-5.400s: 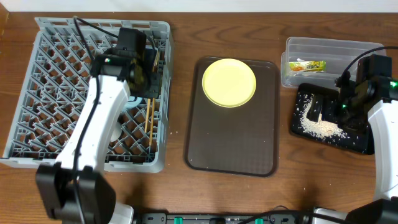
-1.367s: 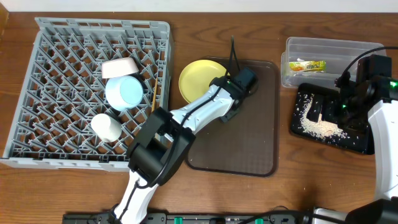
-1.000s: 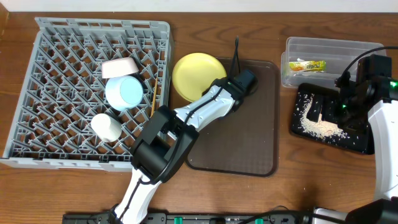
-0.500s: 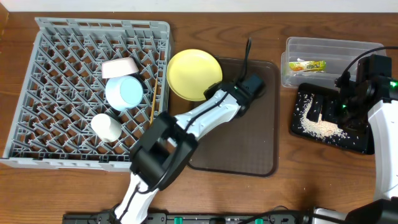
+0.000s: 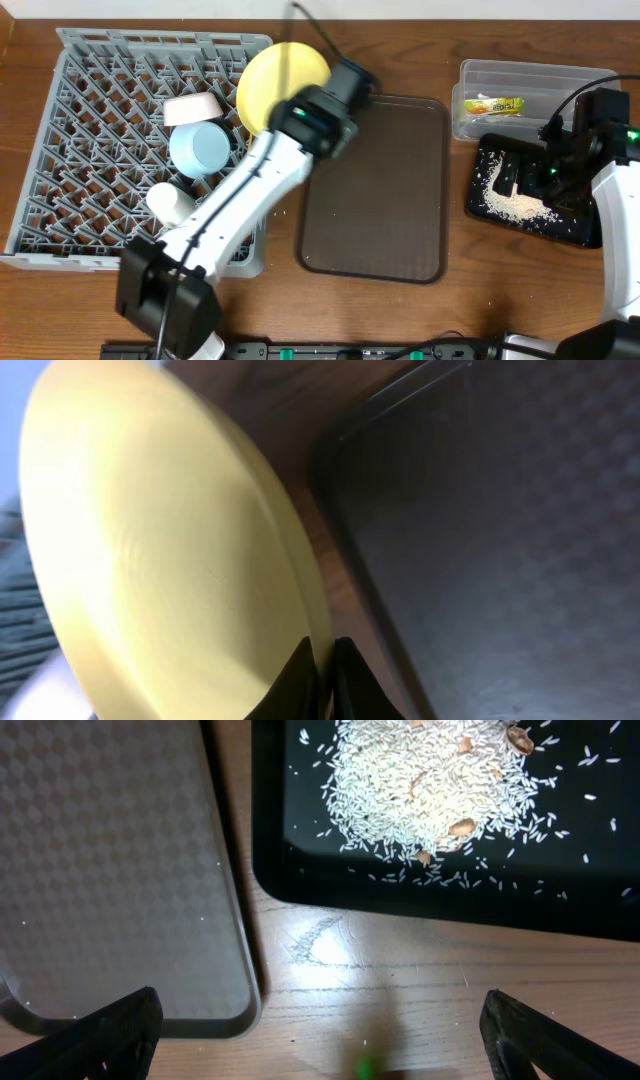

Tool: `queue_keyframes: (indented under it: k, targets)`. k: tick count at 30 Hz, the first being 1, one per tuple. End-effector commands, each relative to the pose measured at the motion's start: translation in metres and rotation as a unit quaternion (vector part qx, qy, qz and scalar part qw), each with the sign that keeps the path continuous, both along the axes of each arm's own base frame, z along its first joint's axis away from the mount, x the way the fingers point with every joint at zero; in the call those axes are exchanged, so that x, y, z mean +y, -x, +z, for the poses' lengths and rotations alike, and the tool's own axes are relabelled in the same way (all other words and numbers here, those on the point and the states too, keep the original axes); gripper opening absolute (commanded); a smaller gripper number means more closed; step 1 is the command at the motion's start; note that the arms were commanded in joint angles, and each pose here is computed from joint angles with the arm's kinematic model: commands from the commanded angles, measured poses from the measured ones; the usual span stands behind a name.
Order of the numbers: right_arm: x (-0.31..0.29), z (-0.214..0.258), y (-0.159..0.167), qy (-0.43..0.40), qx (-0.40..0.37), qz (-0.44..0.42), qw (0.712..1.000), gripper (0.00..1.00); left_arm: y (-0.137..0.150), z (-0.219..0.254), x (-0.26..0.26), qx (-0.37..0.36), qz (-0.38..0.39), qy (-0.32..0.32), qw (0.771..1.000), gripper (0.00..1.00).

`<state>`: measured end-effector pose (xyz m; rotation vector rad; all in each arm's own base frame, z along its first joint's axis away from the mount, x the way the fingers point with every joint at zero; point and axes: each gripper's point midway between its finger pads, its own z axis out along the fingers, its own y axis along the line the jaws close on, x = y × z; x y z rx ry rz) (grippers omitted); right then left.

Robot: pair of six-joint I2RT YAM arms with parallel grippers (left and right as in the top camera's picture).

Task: Sort waste into correct bins and load items into the dishwasher
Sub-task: 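Stand the yellow plate upright in the dish rack and release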

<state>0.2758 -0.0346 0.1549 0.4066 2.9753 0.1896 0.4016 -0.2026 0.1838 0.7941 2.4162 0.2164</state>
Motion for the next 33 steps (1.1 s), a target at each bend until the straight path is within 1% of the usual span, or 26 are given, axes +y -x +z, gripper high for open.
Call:
queue_keyframes:
  k: [1,6,12,16,21,22,23,25,27,28,30,33]
  targets:
    - [0.001,0.005,0.001,-0.001,-0.006,-0.005,1.0,0.99,0.004,0.003,-0.007,0.063,-0.001,0.137,0.989,0.08]
    - [0.001,0.005,0.001,-0.001,-0.006,-0.005,1.0,0.99,-0.001,0.01,0.001,0.108,0.009,0.246,0.963,0.08]
    - [0.001,0.005,0.001,-0.001,-0.006,-0.005,1.0,0.99,-0.014,0.024,0.02,0.131,0.045,0.348,0.927,0.08]
    - [0.001,0.005,0.001,-0.001,-0.006,-0.005,1.0,0.99,-0.024,0.031,0.039,0.133,0.076,0.387,0.909,0.08]
    - [0.001,0.005,0.001,-0.001,-0.006,-0.005,1.0,0.99,-0.033,0.03,0.068,0.128,0.123,0.4,0.899,0.07]
    - [0.001,0.005,0.001,-0.001,-0.006,-0.005,1.0,0.99,-0.034,0.03,0.074,0.126,0.129,0.401,0.898,0.09]
    - [0.001,0.005,0.001,-0.001,-0.006,-0.005,1.0,0.99,-0.036,0.03,0.08,0.123,0.135,0.402,0.897,0.14]
    - [0.001,0.005,0.002,-0.002,-0.005,-0.005,1.0,0.99,-0.038,0.03,0.089,0.119,0.144,0.403,0.896,0.45]
    - [0.001,0.005,0.002,-0.002,-0.005,-0.005,1.0,0.99,-0.039,0.032,0.098,0.114,0.153,0.403,0.895,0.63]
    - [0.001,0.005,0.001,-0.002,-0.005,-0.005,1.0,0.99,-0.038,0.035,0.103,0.11,0.157,0.402,0.896,0.7]
    - [0.001,0.005,0.001,-0.001,-0.007,-0.005,1.0,0.99,-0.036,0.04,0.113,0.098,0.168,0.392,0.899,0.74]
    - [0.0,0.005,-0.002,0.0,-0.012,-0.005,1.0,0.99,-0.029,0.048,0.133,0.071,0.196,0.354,0.912,0.77]
